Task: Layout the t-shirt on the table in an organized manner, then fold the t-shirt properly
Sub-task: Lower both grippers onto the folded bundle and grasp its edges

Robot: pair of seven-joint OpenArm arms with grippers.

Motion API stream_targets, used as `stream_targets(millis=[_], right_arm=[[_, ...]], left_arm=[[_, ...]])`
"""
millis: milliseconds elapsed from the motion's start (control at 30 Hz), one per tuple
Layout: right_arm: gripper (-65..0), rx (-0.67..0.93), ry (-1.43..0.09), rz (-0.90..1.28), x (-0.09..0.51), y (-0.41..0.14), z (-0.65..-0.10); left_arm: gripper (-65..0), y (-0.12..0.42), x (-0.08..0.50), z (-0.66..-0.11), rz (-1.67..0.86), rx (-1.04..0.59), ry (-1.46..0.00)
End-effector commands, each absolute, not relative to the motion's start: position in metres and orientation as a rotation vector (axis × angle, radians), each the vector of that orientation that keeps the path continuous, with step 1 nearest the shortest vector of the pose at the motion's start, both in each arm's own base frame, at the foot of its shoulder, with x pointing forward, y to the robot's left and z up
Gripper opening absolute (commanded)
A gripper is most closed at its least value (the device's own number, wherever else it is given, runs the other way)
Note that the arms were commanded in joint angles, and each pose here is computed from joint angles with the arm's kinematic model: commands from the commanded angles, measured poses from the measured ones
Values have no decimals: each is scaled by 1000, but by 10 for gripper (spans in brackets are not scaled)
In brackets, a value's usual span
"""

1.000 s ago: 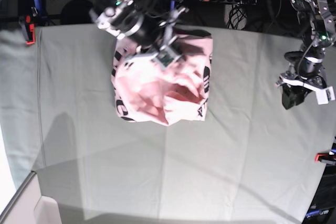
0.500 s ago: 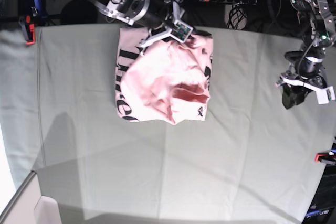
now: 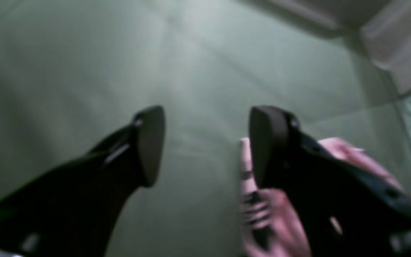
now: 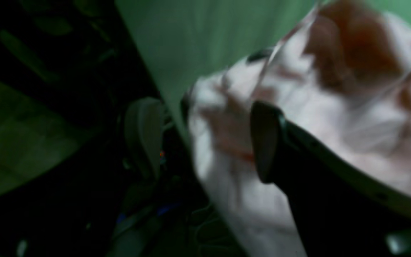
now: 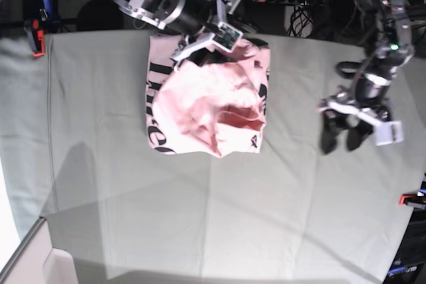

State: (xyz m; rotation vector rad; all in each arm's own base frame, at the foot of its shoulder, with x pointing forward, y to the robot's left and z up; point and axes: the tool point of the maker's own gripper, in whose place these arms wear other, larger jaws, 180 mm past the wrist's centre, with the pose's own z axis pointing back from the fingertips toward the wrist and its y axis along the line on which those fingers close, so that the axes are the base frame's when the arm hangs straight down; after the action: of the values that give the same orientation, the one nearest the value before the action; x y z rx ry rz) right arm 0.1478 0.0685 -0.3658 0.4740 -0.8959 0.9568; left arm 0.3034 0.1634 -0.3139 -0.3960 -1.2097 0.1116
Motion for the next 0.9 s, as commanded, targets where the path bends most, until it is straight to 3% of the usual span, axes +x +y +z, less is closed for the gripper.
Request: stream_targets(millis=[0, 200, 400, 867], right_arm=[[-262, 516, -944, 938, 148, 76, -351], [-262, 432, -945, 889, 166, 47, -357], [-262, 336, -939, 828, 182, 11, -364], [-262, 316, -932, 814, 184, 2, -366]], left_arm=[[-255, 149, 306, -300, 75, -436, -1246], [-189, 59, 296, -303, -92, -615, -1178], [-146, 13, 282, -323, -267, -584, -1119], [-150, 10, 305, -368, -296, -477, -1048]])
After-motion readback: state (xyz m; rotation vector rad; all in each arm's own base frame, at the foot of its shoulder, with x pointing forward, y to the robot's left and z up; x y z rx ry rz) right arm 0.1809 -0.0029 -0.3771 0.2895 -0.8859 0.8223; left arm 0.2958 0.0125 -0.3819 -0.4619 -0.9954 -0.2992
